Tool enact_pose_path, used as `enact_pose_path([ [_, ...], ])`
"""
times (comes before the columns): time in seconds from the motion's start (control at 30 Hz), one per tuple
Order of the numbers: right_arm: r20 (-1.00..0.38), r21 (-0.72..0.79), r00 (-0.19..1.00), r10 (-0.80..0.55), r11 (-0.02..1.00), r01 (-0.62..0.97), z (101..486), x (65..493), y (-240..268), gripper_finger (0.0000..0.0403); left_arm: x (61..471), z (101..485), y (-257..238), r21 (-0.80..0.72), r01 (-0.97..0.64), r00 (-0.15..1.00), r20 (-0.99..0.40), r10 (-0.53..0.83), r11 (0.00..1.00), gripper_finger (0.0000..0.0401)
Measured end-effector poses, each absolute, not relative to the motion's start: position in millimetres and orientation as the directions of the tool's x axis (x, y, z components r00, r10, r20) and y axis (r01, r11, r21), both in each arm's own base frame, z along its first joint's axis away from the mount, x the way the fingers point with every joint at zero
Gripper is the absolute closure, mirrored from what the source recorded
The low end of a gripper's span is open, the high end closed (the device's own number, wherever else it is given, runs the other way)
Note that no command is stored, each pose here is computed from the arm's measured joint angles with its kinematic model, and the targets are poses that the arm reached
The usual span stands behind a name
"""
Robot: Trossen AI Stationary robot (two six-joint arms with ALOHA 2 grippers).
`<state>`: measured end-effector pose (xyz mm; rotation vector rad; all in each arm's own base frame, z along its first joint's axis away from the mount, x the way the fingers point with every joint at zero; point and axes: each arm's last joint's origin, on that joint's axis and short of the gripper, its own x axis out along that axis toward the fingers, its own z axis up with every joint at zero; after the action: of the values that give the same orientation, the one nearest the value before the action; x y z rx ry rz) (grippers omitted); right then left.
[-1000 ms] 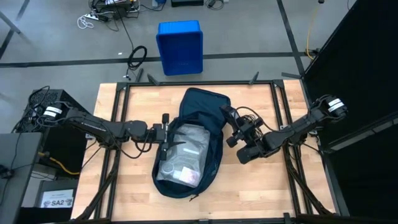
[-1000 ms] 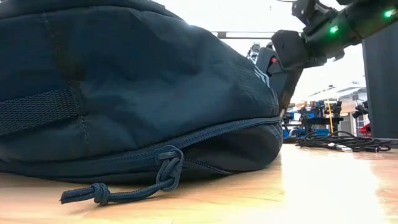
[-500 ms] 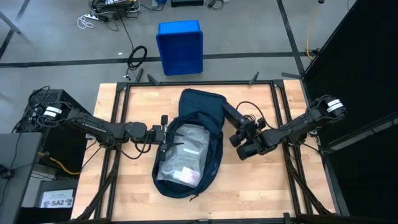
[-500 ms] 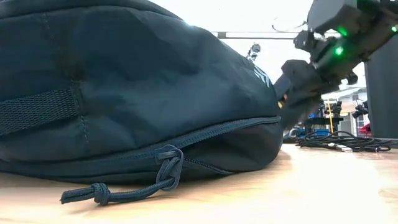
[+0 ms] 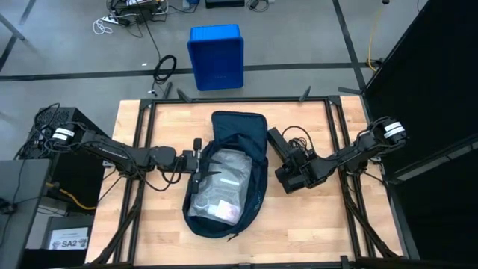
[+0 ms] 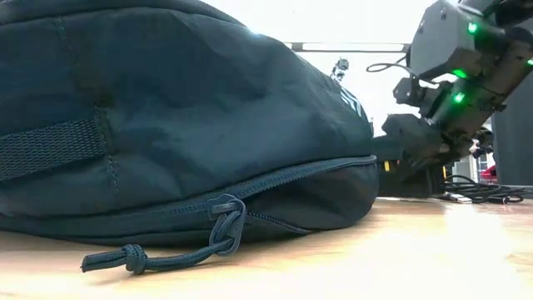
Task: Unpack backpack
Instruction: Remove the black portable pill from the backpack, then remove the white mesh envelope from the backpack
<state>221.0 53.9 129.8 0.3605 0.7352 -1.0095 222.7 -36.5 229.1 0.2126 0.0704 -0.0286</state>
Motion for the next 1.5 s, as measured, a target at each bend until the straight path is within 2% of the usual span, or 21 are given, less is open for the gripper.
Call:
enact_pose_path([
  [0.07, -0.71, -0.055, 0.318, -0.628, 0.5, 0.864, 130, 221, 53, 0.0234, 223, 229, -36, 0.209, 0.035, 0.997, -0.072, -0.021, 0.977, 0.0282],
  [0.2, -0.753, -0.102, 0.255, -0.607, 0.491, 0.865, 130, 216, 48, 0.0123, 223, 229, -37, 0.207, 0.037, 0.997, -0.074, -0.022, 0.978, 0.0282],
  [0.3, -0.807, -0.106, 0.211, -0.551, 0.488, 0.867, 133, 213, 44, 0.0063, 223, 228, -37, 0.192, 0.04, 0.996, -0.083, -0.024, 0.981, 0.0282],
  [0.37, -0.841, -0.093, 0.198, -0.503, 0.495, 0.864, 135, 210, 45, 0.0042, 223, 227, -37, 0.191, 0.043, 0.995, -0.093, -0.025, 0.981, 0.0282],
  [0.47, -0.886, -0.046, 0.216, -0.41, 0.542, 0.839, 139, 208, 50, 0.0034, 222, 226, -37, 0.191, 0.046, 0.995, -0.101, -0.027, 0.98, 0.0282],
  [0.63, -0.955, 0.12, 0.274, -0.117, 0.689, 0.715, 141, 210, 75, 0.0062, 222, 225, -37, 0.193, 0.048, 0.994, -0.11, -0.027, 0.98, 0.0282],
  [0.77, -0.913, 0.283, 0.407, 0.035, 0.773, 0.568, 147, 217, 99, 0.0098, 222, 225, -37, 0.213, 0.05, 0.994, -0.11, -0.027, 0.976, 0.0282],
  [1.0, -0.753, 0.447, 0.644, 0.138, 0.825, 0.346, 164, 231, 124, 0.0162, 222, 226, -37, 0.219, 0.05, 0.994, -0.108, -0.027, 0.974, 0.0282],
  [1.17, -0.555, 0.52, 0.793, 0.252, 0.849, 0.094, 189, 244, 134, 0.0205, 222, 226, -37, 0.219, 0.05, 0.994, -0.106, -0.027, 0.974, 0.0282],
  [1.33, -0.477, 0.493, 0.837, 0.268, 0.87, 0.002, 211, 248, 133, 0.0242, 222, 225, -37, 0.219, 0.05, 0.994, -0.11, -0.026, 0.974, 0.0282],
  [1.5, -0.464, 0.507, 0.842, 0.275, 0.862, -0.002, 216, 247, 132, 0.0277, 222, 225, -37, 0.22, 0.053, 0.993, -0.118, -0.027, 0.974, 0.0282],
])
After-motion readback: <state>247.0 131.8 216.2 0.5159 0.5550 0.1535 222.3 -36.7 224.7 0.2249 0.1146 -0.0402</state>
